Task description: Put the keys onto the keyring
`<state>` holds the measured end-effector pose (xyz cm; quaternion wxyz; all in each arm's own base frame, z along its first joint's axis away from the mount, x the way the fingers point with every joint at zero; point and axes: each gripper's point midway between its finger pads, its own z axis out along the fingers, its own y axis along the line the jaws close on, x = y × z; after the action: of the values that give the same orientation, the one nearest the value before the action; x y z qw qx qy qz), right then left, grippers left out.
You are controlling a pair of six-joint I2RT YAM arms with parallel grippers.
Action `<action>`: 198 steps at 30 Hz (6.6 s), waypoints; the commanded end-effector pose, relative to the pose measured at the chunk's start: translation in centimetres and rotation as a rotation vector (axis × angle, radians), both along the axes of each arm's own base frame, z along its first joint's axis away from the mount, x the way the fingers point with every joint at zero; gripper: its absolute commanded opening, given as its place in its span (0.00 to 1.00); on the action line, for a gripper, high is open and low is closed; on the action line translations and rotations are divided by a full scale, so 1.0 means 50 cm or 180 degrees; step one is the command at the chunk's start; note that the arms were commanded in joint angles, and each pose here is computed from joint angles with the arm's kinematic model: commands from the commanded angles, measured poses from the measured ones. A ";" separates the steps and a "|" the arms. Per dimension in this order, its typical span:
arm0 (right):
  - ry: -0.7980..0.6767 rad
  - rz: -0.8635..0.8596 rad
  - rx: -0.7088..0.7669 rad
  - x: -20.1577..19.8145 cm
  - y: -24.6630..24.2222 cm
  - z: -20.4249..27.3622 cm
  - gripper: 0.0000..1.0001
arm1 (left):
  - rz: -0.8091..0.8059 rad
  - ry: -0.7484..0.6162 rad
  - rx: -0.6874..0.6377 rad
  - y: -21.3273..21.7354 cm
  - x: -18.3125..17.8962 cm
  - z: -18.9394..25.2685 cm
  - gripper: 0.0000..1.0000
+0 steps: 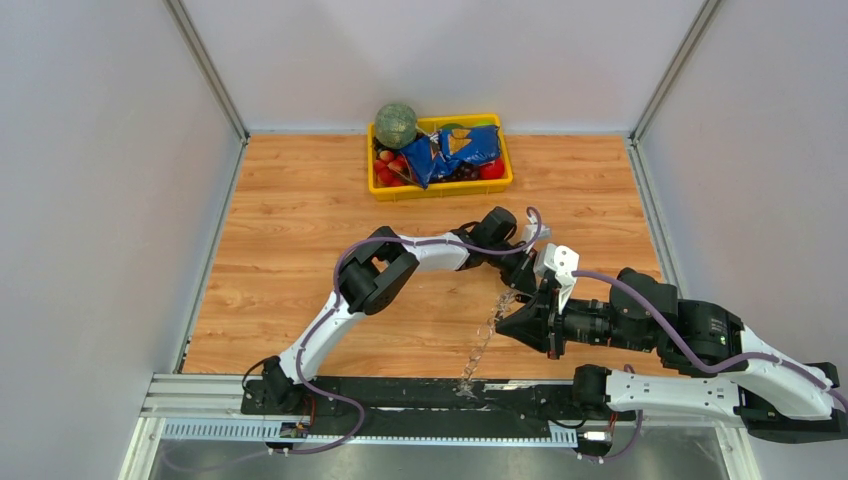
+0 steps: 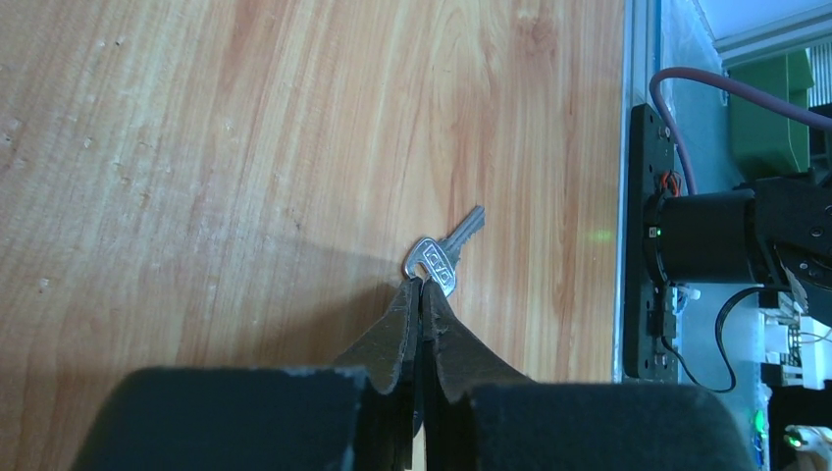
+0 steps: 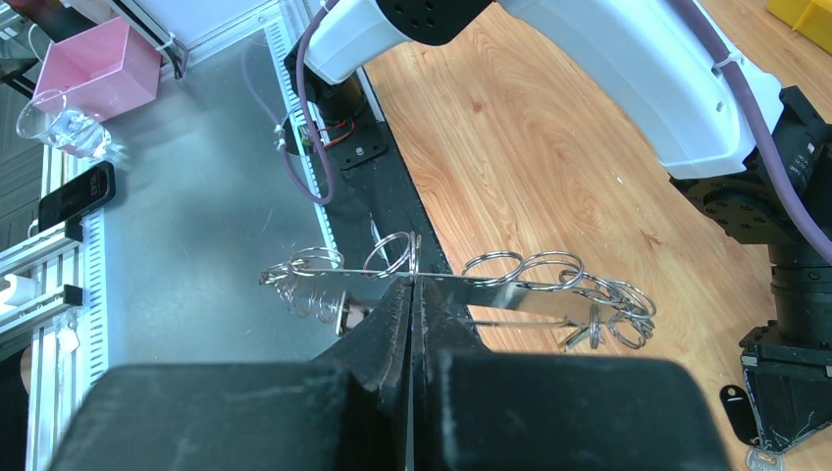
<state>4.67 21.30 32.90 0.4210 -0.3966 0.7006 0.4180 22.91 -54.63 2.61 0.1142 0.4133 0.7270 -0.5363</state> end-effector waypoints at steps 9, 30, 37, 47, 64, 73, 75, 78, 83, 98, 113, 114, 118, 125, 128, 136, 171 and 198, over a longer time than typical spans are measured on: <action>-0.0058 -0.0026 0.0302 0.003 0.003 0.060 0.00 | 0.0001 -0.0351 -0.0199 0.011 -0.006 0.073 0.01; -0.0334 0.0666 0.0352 -0.052 0.018 0.117 0.00 | 0.0609 -0.1997 -0.0800 0.195 -0.022 0.459 0.00; -0.0469 0.0915 0.0377 -0.066 0.037 0.128 0.00 | 0.0928 -0.2351 -0.1154 0.306 -0.071 0.595 0.00; -0.0551 0.1192 0.0365 -0.072 0.104 0.135 0.00 | 0.1163 -0.2603 -0.1464 0.439 -0.147 0.697 0.00; -0.0406 0.0890 0.0676 -0.036 0.185 0.202 0.00 | 0.1031 -0.2740 -0.1905 0.554 -0.260 0.775 0.00; -0.0418 0.0771 0.0676 -0.015 0.209 0.217 0.00 | 0.0850 -0.2776 -0.1989 0.583 -0.300 0.793 0.00; -0.0425 0.0755 0.0675 -0.011 0.213 0.220 0.00 | 0.0842 -0.2798 -0.1997 0.591 -0.307 0.797 0.00; -0.0432 0.0727 0.0666 -0.005 0.219 0.222 0.00 | 0.0833 -0.2827 -0.1992 0.603 -0.314 0.802 0.00; -0.0435 0.0691 0.0643 0.005 0.229 0.220 0.00 | 0.0763 -0.2854 -0.2104 0.617 -0.335 0.816 0.00; -0.0400 0.0912 0.0722 -0.011 0.251 0.235 0.00 | 0.0513 -0.2831 -0.2144 0.618 -0.362 0.807 0.00; -0.0364 0.0996 0.0690 -0.015 0.267 0.229 0.00 | 0.0310 -0.2849 -0.2267 0.626 -0.391 0.810 0.00; -0.0361 0.0991 0.0696 -0.015 0.267 0.230 0.00 | 0.0279 -0.2843 -0.2279 0.627 -0.395 0.809 0.00; -0.0372 0.0960 0.0718 -0.013 0.265 0.234 0.00 | 0.0199 -0.2827 -0.2304 0.630 -0.405 0.809 0.00; -0.0378 0.0947 0.0743 -0.013 0.261 0.237 0.00 | 0.0084 -0.2804 -0.2351 0.630 -0.418 0.811 0.00; -0.0386 0.0948 0.0763 -0.014 0.258 0.241 0.00 | 0.0065 -0.2801 -0.2347 0.629 -0.418 0.809 0.00; -0.0412 0.0930 0.0808 -0.015 0.247 0.250 0.00 | 0.0050 -0.2800 -0.2389 0.634 -0.425 0.813 0.00; -0.0369 0.0203 0.1072 0.053 0.235 0.271 0.00 | 0.0076 -0.2814 -0.2479 0.641 -0.431 0.815 0.00; -0.0323 0.0416 0.1098 0.028 0.238 0.267 0.00 | 0.0425 -0.2986 -0.2428 0.660 -0.407 0.827 0.00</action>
<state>6.83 33.59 43.74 0.4758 -0.3918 0.6040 0.5053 1.86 -21.96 43.11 0.5727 0.5014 0.3780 -0.5269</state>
